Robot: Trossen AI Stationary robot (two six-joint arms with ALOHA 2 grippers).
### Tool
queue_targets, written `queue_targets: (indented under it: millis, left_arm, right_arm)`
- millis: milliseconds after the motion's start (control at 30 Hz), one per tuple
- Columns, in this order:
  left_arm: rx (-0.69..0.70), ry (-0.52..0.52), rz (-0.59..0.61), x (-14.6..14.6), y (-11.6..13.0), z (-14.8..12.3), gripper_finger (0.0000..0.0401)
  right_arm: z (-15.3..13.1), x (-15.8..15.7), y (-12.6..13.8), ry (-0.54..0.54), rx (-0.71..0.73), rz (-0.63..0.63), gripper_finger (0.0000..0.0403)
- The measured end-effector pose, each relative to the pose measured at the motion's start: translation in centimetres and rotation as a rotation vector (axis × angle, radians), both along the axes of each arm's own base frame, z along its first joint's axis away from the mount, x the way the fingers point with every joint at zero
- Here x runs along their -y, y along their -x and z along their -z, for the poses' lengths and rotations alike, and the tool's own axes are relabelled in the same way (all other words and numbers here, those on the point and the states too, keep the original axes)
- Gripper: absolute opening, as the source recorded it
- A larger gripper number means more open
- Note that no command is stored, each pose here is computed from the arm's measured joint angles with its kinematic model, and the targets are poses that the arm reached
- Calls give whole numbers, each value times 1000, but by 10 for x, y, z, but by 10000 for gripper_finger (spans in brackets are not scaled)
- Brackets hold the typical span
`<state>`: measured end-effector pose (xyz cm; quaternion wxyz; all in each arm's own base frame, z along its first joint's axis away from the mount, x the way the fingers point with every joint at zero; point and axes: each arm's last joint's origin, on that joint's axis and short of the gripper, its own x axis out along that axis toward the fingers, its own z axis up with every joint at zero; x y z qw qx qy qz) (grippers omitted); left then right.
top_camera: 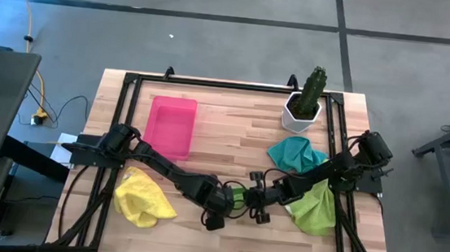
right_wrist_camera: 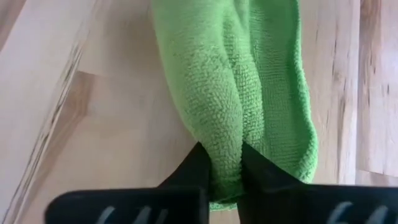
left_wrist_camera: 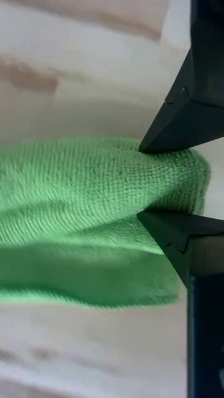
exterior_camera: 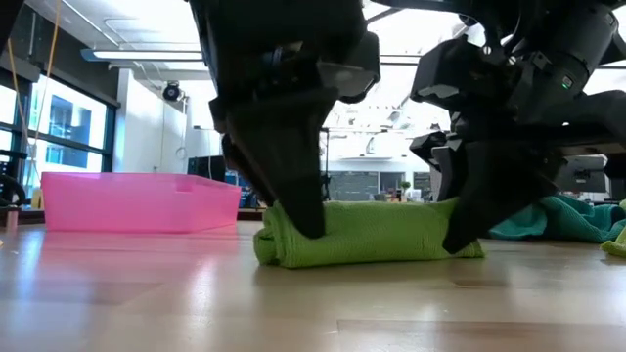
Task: Roll microfiber towels into tight, uniform cylinder then place into a basket
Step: Roll the green microfiber cloth
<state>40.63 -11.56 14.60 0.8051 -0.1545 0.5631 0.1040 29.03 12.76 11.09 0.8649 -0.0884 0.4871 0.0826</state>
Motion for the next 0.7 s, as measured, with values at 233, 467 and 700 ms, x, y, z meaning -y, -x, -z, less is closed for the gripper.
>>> queue_targets:
  millis: [233,467,700]
  left_arm:
    - [-87,-74,-31,-1,19,-18,147]
    - [-92,-125,-54,12,40,-45,147]
    - [60,-233,17,40,43,-53,147]
  right_arm:
    - [0,-3,0,-62,-16,-42,11]
    - [-5,-5,2,-147,-39,-112,6]
    - [-6,7,3,-297,-48,-127,5]
